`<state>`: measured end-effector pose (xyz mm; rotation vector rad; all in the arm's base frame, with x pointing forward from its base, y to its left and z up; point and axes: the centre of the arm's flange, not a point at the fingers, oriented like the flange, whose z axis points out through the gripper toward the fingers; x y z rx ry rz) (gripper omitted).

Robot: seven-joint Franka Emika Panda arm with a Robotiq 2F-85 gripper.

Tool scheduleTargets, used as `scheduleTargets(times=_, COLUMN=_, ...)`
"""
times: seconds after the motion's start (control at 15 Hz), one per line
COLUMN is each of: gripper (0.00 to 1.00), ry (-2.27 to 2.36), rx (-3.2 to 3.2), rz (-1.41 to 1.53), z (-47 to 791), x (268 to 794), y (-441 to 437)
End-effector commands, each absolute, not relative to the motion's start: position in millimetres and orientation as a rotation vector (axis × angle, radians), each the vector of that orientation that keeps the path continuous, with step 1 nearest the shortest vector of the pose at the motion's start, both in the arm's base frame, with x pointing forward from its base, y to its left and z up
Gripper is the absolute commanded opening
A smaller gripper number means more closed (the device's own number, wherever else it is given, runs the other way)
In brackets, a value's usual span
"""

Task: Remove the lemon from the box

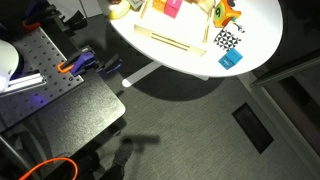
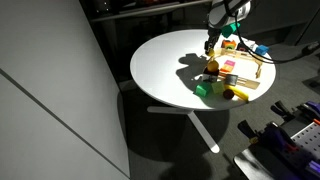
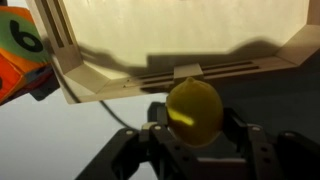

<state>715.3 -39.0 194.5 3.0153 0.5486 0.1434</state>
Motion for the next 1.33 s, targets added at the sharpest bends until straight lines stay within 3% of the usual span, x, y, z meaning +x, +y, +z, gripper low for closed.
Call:
scheduleTargets(times=0.0, gripper=0.32, ry=0.623, rx=2.972, rz=0.263, z=196, x=711, y=-32)
scheduleTargets(times=0.4, gripper=0.32, ry=0.649, rx=2.903, rz=0.438, z=186, x=715, y=-27)
scheduleTargets(times=0.47, gripper=0.82, ry=0.653, rx=2.894, rz=0.455, z=183, x=715, y=-27)
scheduleTargets(times=0.53, gripper=0.84, ry=0.658, rx=2.884, rz=0.475, z=181, x=715, y=-27)
scheduleTargets(times=0.67, gripper=0.98, ry=0.664, rx=2.870, rz=0.505, z=178, x=716, y=-27)
scheduleTargets(times=1.27, gripper=1.00, ry=0.573, rx=2.913, rz=0.338, z=191, x=710, y=-29)
